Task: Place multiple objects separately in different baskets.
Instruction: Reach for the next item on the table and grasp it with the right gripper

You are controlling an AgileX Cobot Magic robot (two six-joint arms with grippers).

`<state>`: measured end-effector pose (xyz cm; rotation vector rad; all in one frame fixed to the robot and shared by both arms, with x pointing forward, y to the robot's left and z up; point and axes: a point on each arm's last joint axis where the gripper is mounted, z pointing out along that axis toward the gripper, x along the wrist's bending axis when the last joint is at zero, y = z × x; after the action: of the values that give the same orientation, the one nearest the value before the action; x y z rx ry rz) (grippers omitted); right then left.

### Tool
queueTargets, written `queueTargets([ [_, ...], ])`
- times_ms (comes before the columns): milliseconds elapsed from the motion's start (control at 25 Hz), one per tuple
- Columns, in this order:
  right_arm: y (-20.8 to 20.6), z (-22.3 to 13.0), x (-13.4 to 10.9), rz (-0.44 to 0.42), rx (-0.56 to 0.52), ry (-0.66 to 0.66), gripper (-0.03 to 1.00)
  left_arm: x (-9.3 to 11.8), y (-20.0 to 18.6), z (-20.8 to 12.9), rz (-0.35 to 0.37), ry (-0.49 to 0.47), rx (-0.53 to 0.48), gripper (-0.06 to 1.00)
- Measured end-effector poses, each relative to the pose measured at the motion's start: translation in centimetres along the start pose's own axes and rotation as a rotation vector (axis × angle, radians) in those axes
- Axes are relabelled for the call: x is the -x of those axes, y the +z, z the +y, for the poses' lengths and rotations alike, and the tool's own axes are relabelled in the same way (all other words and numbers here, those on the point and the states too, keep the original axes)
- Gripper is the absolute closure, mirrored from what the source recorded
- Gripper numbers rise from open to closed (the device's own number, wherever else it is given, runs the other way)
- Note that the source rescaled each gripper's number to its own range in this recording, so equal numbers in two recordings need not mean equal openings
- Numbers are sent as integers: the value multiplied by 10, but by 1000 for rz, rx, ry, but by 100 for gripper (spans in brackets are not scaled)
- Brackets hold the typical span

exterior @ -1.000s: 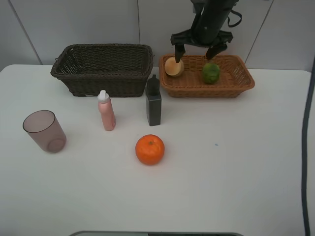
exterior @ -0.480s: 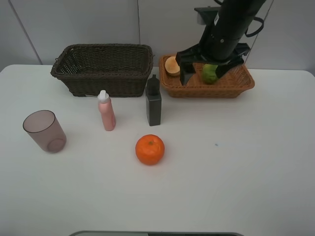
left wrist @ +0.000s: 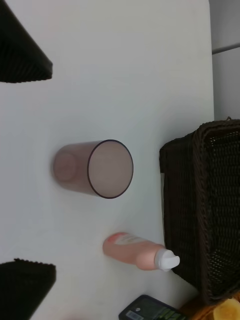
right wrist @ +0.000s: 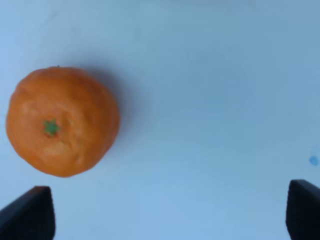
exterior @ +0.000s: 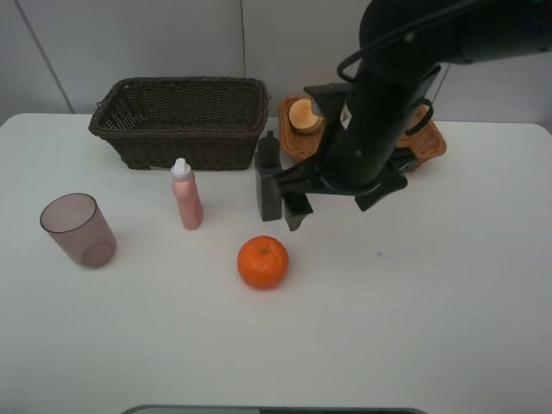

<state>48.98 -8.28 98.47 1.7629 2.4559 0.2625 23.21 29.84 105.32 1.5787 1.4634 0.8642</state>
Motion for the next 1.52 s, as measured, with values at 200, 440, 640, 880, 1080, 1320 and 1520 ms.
queueTargets([
  [200, 8, -5, -27, 34, 51, 78, 2, 0, 0, 0, 0, 0, 0, 3],
  [440, 37, -8, -57, 23, 49, 136, 2, 0, 0, 0, 0, 0, 0, 3],
  [640, 54, 3, -79, 8, 53, 142, 2, 0, 0, 0, 0, 0, 0, 3],
  [880, 68, 9, -82, -29, 51, 189, 2, 0, 0, 0, 0, 0, 0, 3],
  [1080, 78, 8, -81, -51, 38, 209, 2, 0, 0, 0, 0, 0, 0, 3],
  [1320, 95, 5, -82, -71, 14, 205, 2, 0, 0, 0, 0, 0, 0, 3],
  [1520, 98, 7, -84, -50, 30, 203, 2, 0, 0, 0, 0, 0, 0, 3],
])
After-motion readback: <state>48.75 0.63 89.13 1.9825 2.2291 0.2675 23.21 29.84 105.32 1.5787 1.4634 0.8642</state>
